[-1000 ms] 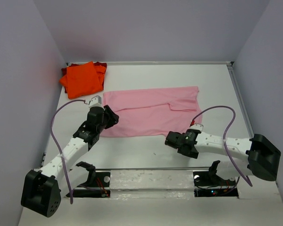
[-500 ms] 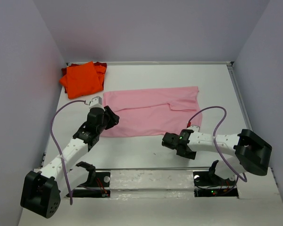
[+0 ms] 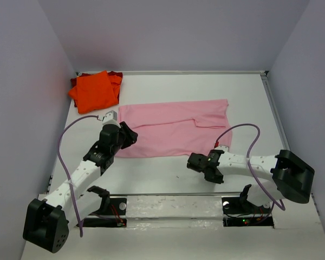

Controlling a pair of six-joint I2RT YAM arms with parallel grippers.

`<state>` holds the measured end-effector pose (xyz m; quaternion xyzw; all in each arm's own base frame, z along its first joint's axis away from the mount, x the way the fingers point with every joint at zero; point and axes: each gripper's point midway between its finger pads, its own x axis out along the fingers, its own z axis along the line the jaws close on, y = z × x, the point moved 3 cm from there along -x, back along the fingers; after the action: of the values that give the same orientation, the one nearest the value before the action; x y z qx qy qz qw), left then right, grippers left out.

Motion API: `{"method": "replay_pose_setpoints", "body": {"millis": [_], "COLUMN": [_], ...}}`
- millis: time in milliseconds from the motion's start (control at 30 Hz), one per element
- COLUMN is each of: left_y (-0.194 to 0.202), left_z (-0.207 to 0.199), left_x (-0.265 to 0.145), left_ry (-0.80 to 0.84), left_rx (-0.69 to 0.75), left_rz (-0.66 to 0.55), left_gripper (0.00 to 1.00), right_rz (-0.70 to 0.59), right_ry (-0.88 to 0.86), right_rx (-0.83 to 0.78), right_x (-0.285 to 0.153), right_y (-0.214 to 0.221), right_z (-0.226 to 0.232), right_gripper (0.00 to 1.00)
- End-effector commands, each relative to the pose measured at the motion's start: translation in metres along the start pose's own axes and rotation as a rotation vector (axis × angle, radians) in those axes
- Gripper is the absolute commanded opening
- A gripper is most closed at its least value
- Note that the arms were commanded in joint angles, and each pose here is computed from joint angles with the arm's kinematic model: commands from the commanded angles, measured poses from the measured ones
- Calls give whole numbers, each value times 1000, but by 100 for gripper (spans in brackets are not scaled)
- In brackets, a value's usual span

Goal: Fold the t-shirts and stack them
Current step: Fold the tshirt

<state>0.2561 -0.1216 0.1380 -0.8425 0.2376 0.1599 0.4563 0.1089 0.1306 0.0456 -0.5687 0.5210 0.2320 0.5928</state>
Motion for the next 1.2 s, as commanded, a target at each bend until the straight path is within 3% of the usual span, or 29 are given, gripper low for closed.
{"method": "replay_pose_setpoints", "body": {"millis": [0,167,500,533,567,667,967,1167], "left_y": [-6,-7,-6,-7,-7,-9,-6,-7], "left_z": [-8,-9,-8,-9,-9,-11,-13,-16], "left_x": [-2,-3,-3,-4,-4,-5,-9,-12], "left_ry": [48,52,54,55,54,62,77,94], "left_rx": [0,0,2,2,1,4,3,4], "left_rz": [-38,-45,-43,-46,-45,-50,-48,-57], "left_gripper": [52,52,53,53,53,53,52,52], "right_rz": [-15,-15,-43,-38,-35,-45,-59,-36], "right_ry": [-28,-72,-91,-89,-88,-77,2,52], "right_rx": [-10,5,44,47,53,83,181,171], "right_x": [0,-1,-12,-13,-13,-11,-4,3], "right_y": [-1,0,-10,-10,-9,-10,-15,-14], "right_z": [5,6,6,6,6,5,-12,-11], "right_gripper": [24,0,0,6,23,33,37,31]}}
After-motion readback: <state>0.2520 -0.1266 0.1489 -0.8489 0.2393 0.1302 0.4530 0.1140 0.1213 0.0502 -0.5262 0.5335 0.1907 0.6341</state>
